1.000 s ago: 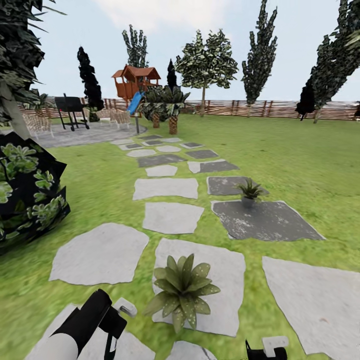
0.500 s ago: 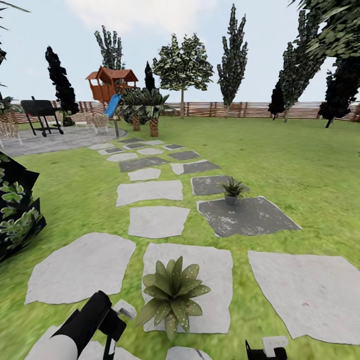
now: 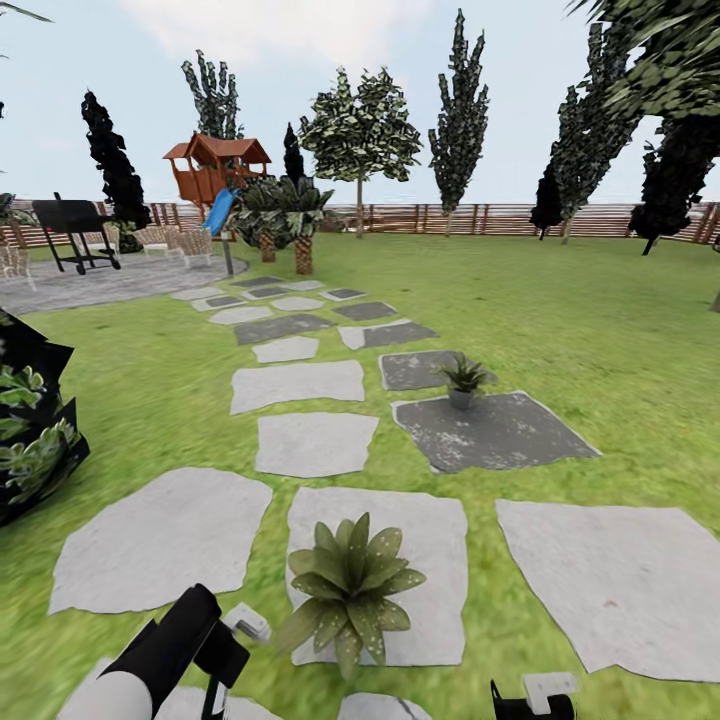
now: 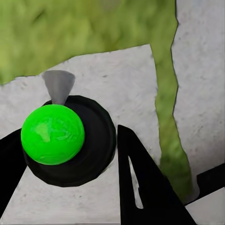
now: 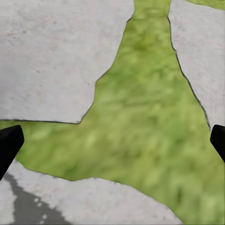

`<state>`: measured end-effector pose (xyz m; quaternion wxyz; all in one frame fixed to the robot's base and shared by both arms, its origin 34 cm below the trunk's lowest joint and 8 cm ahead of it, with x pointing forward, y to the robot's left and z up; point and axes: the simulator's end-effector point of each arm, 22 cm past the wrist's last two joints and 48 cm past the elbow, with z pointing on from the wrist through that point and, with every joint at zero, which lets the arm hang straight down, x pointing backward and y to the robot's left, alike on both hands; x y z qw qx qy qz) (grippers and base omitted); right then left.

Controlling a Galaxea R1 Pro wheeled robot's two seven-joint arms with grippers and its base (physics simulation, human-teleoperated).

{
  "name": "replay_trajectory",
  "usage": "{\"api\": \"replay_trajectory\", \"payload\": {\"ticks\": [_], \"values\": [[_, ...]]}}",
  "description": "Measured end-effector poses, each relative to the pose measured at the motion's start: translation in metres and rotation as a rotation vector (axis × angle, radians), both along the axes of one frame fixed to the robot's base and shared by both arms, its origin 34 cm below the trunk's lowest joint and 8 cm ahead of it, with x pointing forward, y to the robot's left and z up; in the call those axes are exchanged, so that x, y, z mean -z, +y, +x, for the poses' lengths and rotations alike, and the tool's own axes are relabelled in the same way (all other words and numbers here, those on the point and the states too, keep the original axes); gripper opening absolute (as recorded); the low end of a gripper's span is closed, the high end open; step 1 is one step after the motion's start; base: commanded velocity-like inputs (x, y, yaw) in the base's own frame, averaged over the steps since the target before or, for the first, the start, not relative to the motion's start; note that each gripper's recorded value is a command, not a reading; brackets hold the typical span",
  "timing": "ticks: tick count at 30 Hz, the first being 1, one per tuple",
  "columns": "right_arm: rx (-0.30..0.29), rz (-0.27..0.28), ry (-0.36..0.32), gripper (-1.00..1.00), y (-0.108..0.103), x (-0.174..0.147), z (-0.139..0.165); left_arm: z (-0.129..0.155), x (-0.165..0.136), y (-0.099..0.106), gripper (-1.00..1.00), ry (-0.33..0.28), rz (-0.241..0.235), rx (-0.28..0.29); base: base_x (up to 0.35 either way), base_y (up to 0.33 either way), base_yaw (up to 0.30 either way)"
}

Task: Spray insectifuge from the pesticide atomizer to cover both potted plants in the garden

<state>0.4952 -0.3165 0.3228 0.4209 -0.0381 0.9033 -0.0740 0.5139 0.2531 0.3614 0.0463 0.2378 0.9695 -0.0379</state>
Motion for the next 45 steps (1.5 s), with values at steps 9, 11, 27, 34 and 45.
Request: {"api": "replay_trajectory", "payload": {"ticks": [9,11,27,34,45], "values": [[-0.001,0.0,0.0,1.0,0.0,0.0,0.0,-0.005,0.003,-0.008,-1.0,0.009,0.017,0.056,0.0,0.253,-0.237],[0.0,0.0,0.0,1.0,0.0,0.0,0.0,-0.018,0.008,-0.01,-1.0,0.046,0.009,0.081,0.0,0.02,-0.264],[0.0,0.0,-0.004,1.0,0.0,-0.001,0.001,-0.021,0.005,-0.021,-1.0,0.059,0.002,0.149,-0.112,0.068,-0.123],[0.0,0.0,-0.008,1.0,0.0,-0.003,0.002,-0.015,0.003,-0.02,-1.0,0.034,0.029,0.142,-0.152,0.246,-0.096],[0.0,0.0,-0.007,1.0,0.0,-0.003,0.002,-0.015,0.003,-0.023,-1.0,0.032,0.023,0.144,0.116,0.222,-0.123]]}}
